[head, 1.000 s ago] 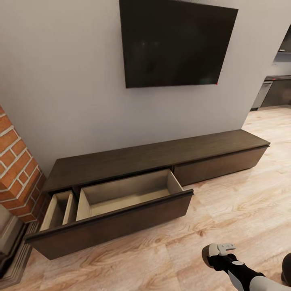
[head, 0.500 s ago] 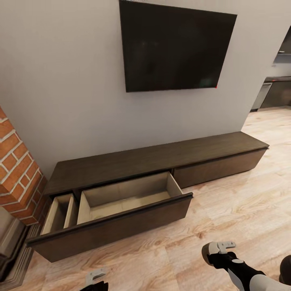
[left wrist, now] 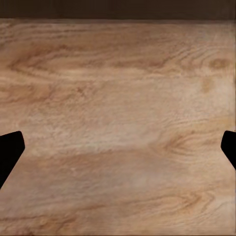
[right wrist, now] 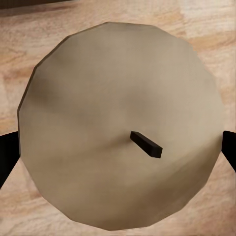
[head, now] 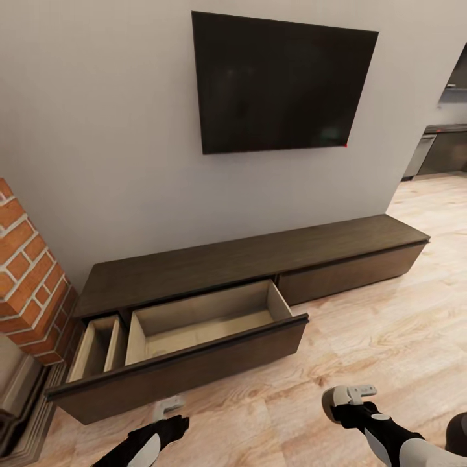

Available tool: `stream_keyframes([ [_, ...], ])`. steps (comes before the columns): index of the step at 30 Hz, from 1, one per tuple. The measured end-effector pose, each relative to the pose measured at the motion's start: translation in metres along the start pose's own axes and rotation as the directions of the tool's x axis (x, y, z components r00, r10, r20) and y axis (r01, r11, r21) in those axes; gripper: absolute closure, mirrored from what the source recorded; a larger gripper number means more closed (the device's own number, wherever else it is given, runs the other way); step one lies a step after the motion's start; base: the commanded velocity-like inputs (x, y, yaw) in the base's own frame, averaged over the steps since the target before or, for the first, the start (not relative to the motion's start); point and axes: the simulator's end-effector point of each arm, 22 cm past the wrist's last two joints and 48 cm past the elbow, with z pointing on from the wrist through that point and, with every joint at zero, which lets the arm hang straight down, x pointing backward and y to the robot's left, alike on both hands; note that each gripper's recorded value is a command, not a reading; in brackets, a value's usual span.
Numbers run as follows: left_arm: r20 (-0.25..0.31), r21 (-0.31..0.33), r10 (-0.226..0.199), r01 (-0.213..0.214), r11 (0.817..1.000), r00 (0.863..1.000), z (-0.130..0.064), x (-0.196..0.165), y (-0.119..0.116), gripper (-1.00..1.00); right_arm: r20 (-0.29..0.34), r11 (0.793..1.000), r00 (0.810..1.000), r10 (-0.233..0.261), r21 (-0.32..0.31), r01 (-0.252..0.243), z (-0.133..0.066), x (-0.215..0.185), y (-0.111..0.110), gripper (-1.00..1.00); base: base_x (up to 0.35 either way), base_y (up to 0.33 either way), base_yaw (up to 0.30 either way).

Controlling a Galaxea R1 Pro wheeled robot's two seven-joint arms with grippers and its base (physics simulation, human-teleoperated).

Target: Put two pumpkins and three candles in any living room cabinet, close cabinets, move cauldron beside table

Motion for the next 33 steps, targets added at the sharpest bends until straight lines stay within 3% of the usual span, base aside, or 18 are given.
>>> stream_keyframes([
  [7, 0.044, 0.073, 0.004, -0.007, 0.997, 0.999, -0.020, -0.036, -0.038, -1.00, 0.006, 1.000, 1.000, 0.000, -0.014, 0.001, -0.011, -0.012, 0.002, 1.00, 0.000, 0.000, 0.000],
  [14, 0.018, 0.175, 0.039, -0.042, 0.984, 0.999, -0.050, -0.064, -0.088, -1.00, 0.005, 1.000, 1.000, 0.000, -0.014, 0.000, -0.022, -0.020, 0.000, 1.00, 0.000, 0.000, 0.000],
  [33, 0.011, 0.185, 0.042, -0.043, 0.982, 0.999, -0.083, -0.079, -0.098, -1.00, 0.005, 1.000, 1.000, 0.001, -0.013, -0.001, -0.051, -0.041, -0.006, 1.00, 0.000, 0.000, 0.000],
])
